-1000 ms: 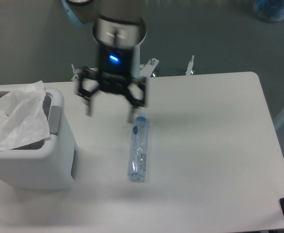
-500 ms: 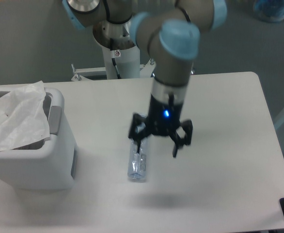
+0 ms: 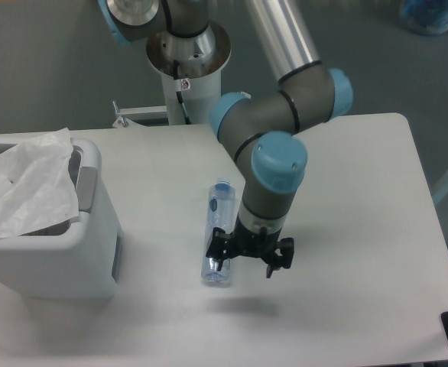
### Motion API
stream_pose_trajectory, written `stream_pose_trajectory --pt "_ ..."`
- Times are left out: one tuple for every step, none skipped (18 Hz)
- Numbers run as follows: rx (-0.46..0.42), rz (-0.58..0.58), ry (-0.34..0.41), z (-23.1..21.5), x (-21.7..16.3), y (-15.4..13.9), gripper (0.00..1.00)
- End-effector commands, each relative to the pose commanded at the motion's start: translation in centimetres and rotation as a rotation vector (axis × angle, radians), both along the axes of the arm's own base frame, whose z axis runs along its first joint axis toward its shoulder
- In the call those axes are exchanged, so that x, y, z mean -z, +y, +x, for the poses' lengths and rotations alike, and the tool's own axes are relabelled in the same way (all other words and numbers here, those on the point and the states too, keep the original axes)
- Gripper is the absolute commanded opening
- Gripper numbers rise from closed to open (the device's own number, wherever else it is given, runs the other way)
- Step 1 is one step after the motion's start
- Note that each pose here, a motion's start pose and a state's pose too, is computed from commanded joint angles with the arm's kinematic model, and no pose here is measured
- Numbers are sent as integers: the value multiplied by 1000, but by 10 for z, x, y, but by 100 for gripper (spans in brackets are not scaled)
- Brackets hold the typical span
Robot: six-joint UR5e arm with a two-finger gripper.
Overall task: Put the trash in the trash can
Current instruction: 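Move the gripper to the water bottle and lower around it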
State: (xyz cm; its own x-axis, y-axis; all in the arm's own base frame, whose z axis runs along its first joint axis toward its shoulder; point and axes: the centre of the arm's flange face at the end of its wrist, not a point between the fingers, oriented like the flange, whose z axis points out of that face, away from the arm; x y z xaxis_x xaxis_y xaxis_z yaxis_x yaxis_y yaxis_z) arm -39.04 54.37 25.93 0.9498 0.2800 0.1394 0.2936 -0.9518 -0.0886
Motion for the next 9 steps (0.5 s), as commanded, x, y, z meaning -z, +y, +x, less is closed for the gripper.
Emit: stream_pose_trajectory --pt "10 -41 -7 4 9 1 100" --pt "17 -78 -11 7 17 0 100" --pt "25 -102 -12 10 23 2 100" --pt "35 -112 -14 14 29 5 100" --pt "38 -115 -14 15 31 7 100" --pt "40 -113 -14 15 32 9 100" --pt "52 -117 -18 21 36 14 100" --pt "56 -121 -22 23 39 16 100" --pt "58 -129 -27 24 44 17 100"
